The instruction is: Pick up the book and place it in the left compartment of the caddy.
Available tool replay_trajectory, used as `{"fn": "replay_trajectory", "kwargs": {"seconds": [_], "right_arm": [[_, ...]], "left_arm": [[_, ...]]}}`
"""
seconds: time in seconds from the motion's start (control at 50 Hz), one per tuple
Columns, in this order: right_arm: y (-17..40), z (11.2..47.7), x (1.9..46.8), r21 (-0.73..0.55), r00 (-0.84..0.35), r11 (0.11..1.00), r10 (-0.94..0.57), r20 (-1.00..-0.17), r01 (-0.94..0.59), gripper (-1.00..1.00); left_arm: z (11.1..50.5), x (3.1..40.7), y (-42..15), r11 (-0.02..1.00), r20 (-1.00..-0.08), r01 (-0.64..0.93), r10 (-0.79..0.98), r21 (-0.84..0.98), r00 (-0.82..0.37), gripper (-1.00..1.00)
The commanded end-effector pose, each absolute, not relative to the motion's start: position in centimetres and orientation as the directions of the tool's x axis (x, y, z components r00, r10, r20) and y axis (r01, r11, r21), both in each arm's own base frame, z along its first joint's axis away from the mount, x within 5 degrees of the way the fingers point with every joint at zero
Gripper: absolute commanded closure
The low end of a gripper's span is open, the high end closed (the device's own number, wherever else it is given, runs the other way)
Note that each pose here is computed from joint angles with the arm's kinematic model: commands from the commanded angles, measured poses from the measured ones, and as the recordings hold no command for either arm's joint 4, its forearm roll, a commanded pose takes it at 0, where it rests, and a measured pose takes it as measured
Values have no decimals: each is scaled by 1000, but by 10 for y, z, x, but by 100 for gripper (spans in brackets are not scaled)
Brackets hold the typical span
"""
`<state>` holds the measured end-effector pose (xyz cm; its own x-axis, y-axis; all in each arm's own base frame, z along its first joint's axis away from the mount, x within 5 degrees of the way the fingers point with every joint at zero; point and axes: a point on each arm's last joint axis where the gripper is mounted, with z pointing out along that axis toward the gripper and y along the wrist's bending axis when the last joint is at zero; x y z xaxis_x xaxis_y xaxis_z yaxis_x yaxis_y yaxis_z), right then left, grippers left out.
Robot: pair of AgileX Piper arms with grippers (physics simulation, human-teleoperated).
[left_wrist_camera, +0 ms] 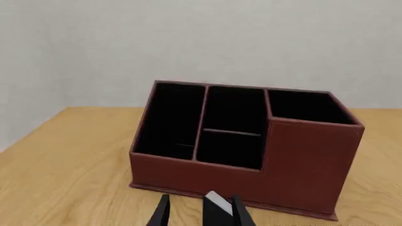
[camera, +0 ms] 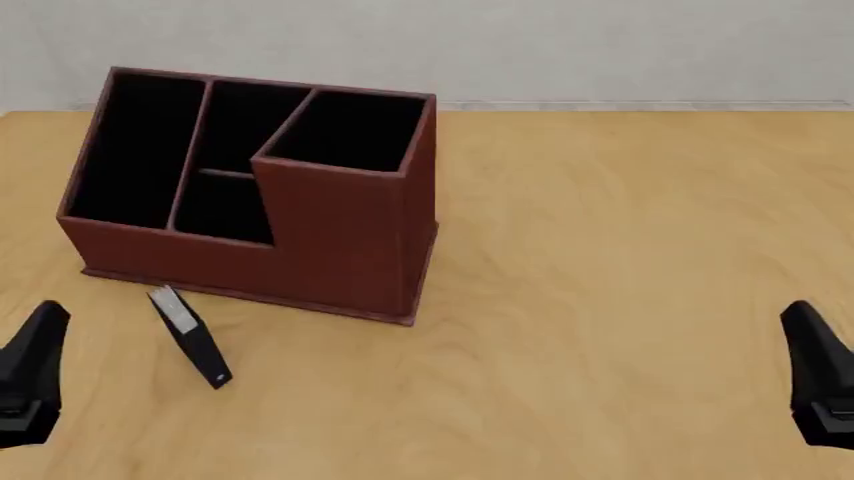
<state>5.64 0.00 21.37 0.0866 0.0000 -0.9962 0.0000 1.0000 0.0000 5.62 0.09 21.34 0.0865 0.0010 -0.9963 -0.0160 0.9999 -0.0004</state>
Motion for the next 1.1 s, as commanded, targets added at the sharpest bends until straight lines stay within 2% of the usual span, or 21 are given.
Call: {"fn": "replay_trajectory", "kwargs": {"seconds": [0.02, 0.44, 0.48, 0.58, 0.66, 0.68, 0.74, 0.76, 0.8, 1.0, 1.1], "right_arm": [[0, 214, 57, 0, 86, 1000, 0, -996, 0, -100], [0, 214, 57, 0, 85, 1000, 0, -996, 0, -100], [0, 214, 57, 0, 85, 1000, 0, -996, 0, -100], [0, 214, 57, 0, 86, 1000, 0, -996, 0, -100], [0, 214, 57, 0, 85, 1000, 0, -996, 0, -100], [0, 214, 57, 0, 85, 1000, 0, -996, 0, -100], [0, 214, 57, 0, 85, 1000, 0, -996, 0, -100], [0, 214, 57, 0, 85, 1000, 0, -996, 0, -100], [0, 214, 57, 0, 85, 1000, 0, -996, 0, -100], [0, 214, 57, 0, 85, 1000, 0, -996, 0, -100], [0, 214, 57, 0, 86, 1000, 0, -996, 0, -100]], "left_arm": [[213, 56, 0, 1000, -996, 0, 1, 1, 87, -100], [218, 58, -1, 1000, -996, 10, -1, 0, 84, -100], [215, 69, 0, 1000, -1000, 0, 1, 1, 30, -100], [228, 70, -2, 999, -999, 26, 34, 34, -3, -100], [242, 70, -2, 1000, -999, 22, -13, -14, -36, -100], [251, 74, -2, 999, -996, 25, -24, -27, -88, -100], [257, 76, -3, 999, -993, 39, -19, -24, -115, -100], [264, 83, -2, 998, -983, 14, -65, -68, -171, -100], [274, 80, -3, 998, -985, 31, -47, -52, -165, -100], [312, 84, -7, 973, -929, 9, -217, -230, -299, -100], [329, 86, -7, 976, -926, 10, -204, -219, -318, -100]]}}
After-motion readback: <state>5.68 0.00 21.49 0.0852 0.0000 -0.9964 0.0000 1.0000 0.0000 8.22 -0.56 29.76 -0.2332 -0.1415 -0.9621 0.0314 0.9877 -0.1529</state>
